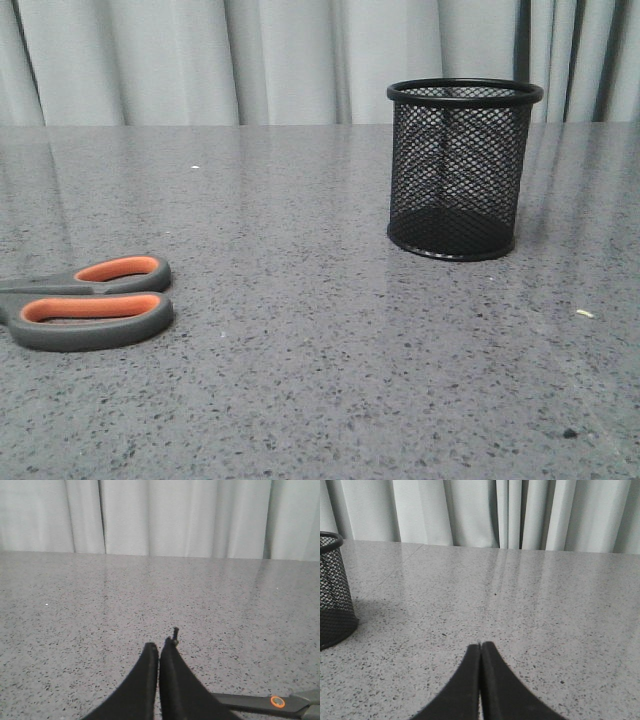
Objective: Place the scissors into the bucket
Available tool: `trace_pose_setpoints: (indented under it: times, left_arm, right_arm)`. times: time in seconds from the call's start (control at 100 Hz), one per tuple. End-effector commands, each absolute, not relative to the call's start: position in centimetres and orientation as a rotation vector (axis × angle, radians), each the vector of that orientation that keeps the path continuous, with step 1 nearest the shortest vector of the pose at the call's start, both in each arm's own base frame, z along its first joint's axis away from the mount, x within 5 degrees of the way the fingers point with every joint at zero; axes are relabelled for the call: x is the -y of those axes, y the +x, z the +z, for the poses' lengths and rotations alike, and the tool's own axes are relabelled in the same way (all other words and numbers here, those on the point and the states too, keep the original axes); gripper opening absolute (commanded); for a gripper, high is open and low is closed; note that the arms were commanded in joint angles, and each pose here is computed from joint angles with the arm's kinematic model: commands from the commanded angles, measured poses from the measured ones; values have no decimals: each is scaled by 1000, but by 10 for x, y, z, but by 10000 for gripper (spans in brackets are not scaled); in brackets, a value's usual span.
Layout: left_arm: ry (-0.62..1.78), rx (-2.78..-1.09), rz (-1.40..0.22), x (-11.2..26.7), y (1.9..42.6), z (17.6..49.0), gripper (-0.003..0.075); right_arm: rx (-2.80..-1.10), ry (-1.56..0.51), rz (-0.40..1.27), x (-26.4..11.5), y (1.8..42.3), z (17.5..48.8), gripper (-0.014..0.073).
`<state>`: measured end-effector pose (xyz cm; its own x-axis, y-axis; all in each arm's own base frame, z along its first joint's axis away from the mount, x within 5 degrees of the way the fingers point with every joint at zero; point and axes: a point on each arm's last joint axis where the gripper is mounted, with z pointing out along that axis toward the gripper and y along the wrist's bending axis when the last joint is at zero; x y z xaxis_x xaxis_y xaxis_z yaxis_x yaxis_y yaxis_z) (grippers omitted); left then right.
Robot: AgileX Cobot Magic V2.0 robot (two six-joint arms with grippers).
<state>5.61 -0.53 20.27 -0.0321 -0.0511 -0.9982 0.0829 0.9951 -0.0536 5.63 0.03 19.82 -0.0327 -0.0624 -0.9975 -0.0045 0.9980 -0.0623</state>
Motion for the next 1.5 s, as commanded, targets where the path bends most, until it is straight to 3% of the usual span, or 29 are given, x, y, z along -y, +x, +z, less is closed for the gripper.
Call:
trace_pose_setpoints:
  times: [0.0,1.31,1.49]
  left_arm:
    - [10,-1536,-107,4,56,198,-20]
    - [10,-1536,-107,4,56,198,-20]
    - [-34,-1534,-156,4,56,198,-20]
  right_arm:
    - [-1512,-54,-66,0,55,205,-74]
    - [-1490,-52,-67,0,54,207,-74]
    - [-1456,10,-4,1,54,210,-74]
